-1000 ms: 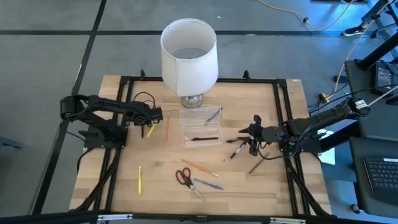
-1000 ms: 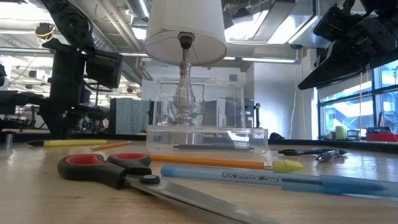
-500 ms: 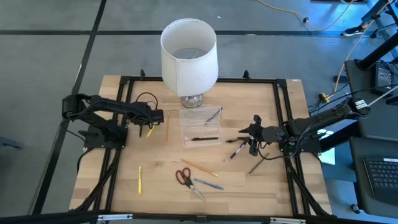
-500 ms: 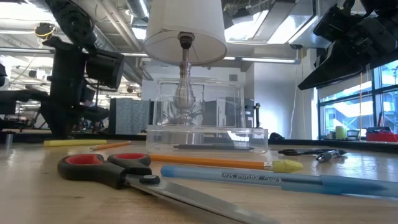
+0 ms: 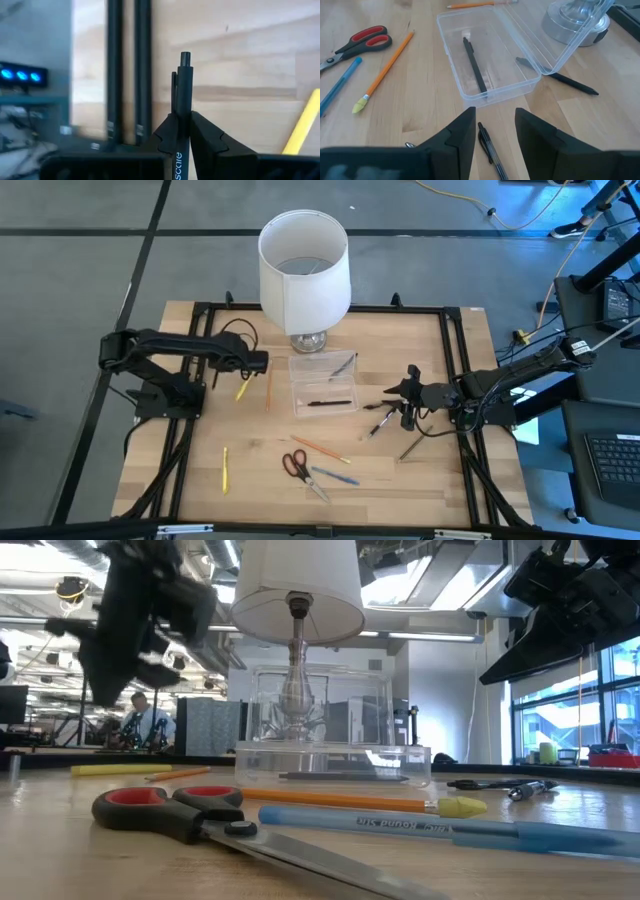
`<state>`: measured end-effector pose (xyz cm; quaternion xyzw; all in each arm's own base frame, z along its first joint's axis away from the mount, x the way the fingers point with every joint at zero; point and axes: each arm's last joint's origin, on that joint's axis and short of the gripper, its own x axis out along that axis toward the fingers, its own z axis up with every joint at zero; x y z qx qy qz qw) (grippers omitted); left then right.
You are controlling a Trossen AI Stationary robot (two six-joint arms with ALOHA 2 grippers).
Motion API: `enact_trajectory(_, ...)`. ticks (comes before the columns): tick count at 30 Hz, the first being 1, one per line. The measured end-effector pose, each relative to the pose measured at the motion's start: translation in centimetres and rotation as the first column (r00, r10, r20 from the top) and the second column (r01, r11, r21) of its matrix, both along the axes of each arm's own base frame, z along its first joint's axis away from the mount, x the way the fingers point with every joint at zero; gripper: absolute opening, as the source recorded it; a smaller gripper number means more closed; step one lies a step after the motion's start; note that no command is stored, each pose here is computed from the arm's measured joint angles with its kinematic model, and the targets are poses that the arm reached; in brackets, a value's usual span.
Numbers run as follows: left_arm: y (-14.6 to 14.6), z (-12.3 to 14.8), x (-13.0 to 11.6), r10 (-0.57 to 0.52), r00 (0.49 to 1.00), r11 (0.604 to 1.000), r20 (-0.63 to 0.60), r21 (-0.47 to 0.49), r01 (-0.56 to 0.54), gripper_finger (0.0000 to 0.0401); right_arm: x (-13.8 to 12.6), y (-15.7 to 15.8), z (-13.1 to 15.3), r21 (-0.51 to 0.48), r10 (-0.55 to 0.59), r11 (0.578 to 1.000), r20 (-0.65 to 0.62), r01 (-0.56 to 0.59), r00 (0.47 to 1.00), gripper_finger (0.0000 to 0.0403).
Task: Pick & place school supplies into a supply box
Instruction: Put the black pen into the transparent supply box
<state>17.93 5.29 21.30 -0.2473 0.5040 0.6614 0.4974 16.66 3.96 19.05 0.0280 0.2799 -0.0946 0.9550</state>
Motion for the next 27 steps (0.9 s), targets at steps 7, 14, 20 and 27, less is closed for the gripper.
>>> enact_trajectory(7,-1.8,4.7,2.3,-0.233,0.971,0.972,0.047,0.036,0.232,0.0024,0.0,0.0,0.0,-0.002,0.001,1.000,0.000,-0.001,1.000,0.0141)
enact_trajectory(14,-5.4,7.5,3.8,-0.489,0.856,0.856,0.167,-0.096,0.508,0.0024,0.0,0.0,0.0,-0.002,0.001,1.000,-0.001,-0.001,1.000,0.0141)
enact_trajectory(20,-9.5,7.5,5.9,-0.719,0.615,0.641,0.324,-0.034,0.767,0.0024,0.0,0.0,0.0,-0.002,0.001,1.000,0.000,-0.001,1.000,0.0141)
enact_trajectory(27,-13.3,6.7,10.9,-0.884,0.250,0.364,0.395,0.244,0.899,0.0024,0.0,0.0,0.0,-0.003,0.001,1.000,-0.001,-0.001,1.000,0.0141)
